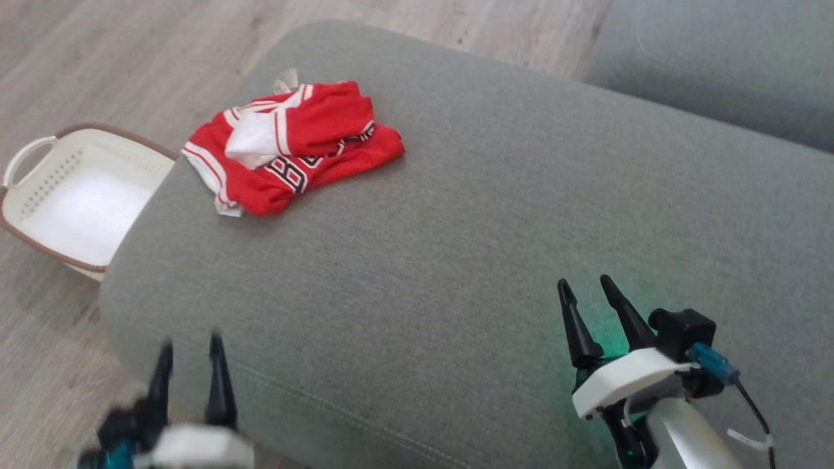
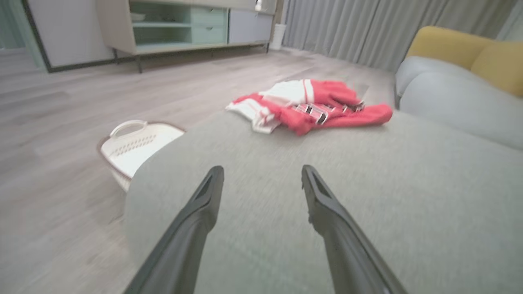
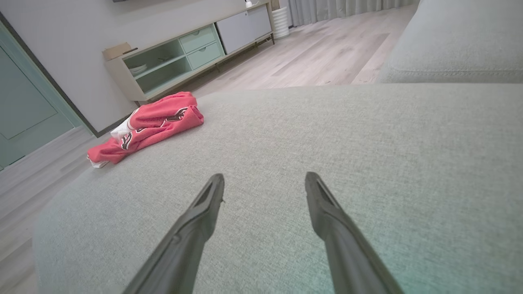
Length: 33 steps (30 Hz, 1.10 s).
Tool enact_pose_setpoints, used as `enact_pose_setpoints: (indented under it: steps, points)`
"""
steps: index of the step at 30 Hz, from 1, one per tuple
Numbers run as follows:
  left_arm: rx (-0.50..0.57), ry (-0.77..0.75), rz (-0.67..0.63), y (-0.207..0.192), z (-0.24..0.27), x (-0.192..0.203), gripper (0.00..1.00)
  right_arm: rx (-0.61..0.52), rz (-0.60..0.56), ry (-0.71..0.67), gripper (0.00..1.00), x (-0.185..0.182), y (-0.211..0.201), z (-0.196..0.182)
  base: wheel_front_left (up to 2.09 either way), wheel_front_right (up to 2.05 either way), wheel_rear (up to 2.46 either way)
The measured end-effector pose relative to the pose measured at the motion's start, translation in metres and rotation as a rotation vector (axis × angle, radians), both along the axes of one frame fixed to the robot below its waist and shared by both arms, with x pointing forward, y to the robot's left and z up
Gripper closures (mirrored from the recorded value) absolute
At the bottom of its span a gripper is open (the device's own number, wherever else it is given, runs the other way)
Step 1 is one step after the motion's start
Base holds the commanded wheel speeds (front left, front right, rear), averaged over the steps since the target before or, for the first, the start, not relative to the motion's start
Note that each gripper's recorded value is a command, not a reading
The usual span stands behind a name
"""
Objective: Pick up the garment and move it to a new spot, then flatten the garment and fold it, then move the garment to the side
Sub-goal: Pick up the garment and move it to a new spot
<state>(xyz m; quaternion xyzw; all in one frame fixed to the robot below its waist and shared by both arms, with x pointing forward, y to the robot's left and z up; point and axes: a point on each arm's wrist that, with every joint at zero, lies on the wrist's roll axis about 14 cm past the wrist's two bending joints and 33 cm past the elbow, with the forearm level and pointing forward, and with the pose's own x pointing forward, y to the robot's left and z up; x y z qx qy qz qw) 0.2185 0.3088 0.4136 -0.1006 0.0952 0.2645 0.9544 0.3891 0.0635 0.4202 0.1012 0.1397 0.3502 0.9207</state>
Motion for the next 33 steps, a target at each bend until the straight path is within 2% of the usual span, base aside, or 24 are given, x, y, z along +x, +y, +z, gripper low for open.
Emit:
enact_pose_setpoints:
  steps: [7, 12, 19, 24, 29, 33]
  points:
    - [0.169, -0.204, -0.116, 0.032, 0.089, 0.109, 0.00, 0.010, -0.032, 0.008, 0.00, 0.017, -0.009, -0.010, 0.00, 0.00, 0.00]
    - [0.253, -0.133, -0.176, 0.057, 0.094, 0.158, 0.00, 0.039, -0.039, -0.051, 0.00, 0.040, -0.008, 0.003, 0.00, 0.00, 0.00]
    - [0.197, -0.007, -0.255, 0.055, 0.055, 0.224, 0.00, 0.045, -0.068, -0.086, 0.00, 0.063, -0.020, 0.000, 0.00, 0.00, 0.00]
    - [0.154, 0.062, -0.295, 0.047, 0.029, 0.254, 0.00, 0.039, -0.109, -0.100, 0.00, 0.076, -0.036, -0.005, 0.00, 0.00, 0.00]
    - [0.086, 0.161, -0.271, 0.055, -0.009, 0.272, 0.00, 0.017, -0.166, -0.106, 0.00, 0.087, -0.061, -0.013, 0.00, 0.00, 0.00]
    - [0.017, 0.274, -0.219, 0.061, -0.047, 0.270, 0.00, -0.004, -0.216, -0.092, 0.00, 0.090, -0.082, -0.023, 0.00, 0.00, 0.00]
